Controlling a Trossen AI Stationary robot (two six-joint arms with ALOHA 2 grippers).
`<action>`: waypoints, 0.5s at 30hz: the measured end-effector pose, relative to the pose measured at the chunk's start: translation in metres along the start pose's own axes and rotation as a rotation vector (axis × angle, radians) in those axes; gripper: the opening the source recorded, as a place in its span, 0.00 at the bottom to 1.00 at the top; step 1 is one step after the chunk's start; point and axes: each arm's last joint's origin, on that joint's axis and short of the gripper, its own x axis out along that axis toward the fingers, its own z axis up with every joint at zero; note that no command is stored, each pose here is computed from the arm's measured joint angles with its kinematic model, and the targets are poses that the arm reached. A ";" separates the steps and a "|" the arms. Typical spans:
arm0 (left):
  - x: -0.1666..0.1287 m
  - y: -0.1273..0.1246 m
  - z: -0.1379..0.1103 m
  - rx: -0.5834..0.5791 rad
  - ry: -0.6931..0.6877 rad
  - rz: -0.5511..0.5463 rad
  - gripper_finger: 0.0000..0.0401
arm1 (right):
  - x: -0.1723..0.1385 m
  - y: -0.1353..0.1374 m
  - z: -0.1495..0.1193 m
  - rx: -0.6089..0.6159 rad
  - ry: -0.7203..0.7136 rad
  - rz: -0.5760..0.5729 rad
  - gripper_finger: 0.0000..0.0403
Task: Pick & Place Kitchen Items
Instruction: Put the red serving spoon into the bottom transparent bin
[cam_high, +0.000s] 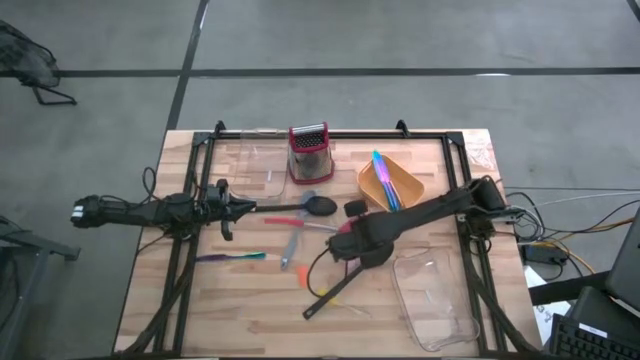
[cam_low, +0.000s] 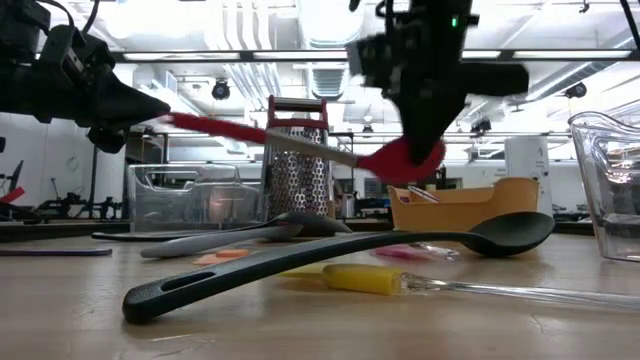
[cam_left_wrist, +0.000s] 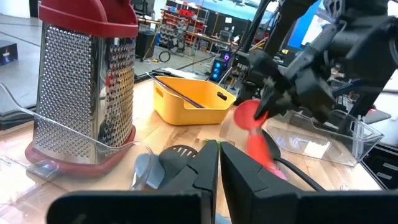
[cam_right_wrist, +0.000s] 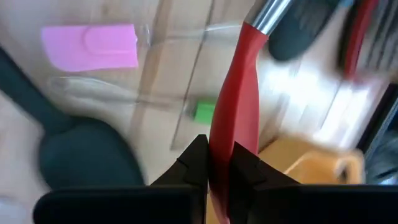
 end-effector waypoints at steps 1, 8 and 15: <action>0.000 0.000 0.000 0.000 0.000 0.000 0.06 | -0.005 -0.001 -0.002 0.054 0.010 0.015 0.05; 0.000 0.000 0.000 0.000 0.001 0.000 0.06 | -0.048 0.000 -0.027 0.497 0.046 0.132 0.05; 0.000 0.000 0.000 0.001 0.002 0.000 0.05 | -0.099 0.029 -0.056 0.757 -0.065 0.190 0.06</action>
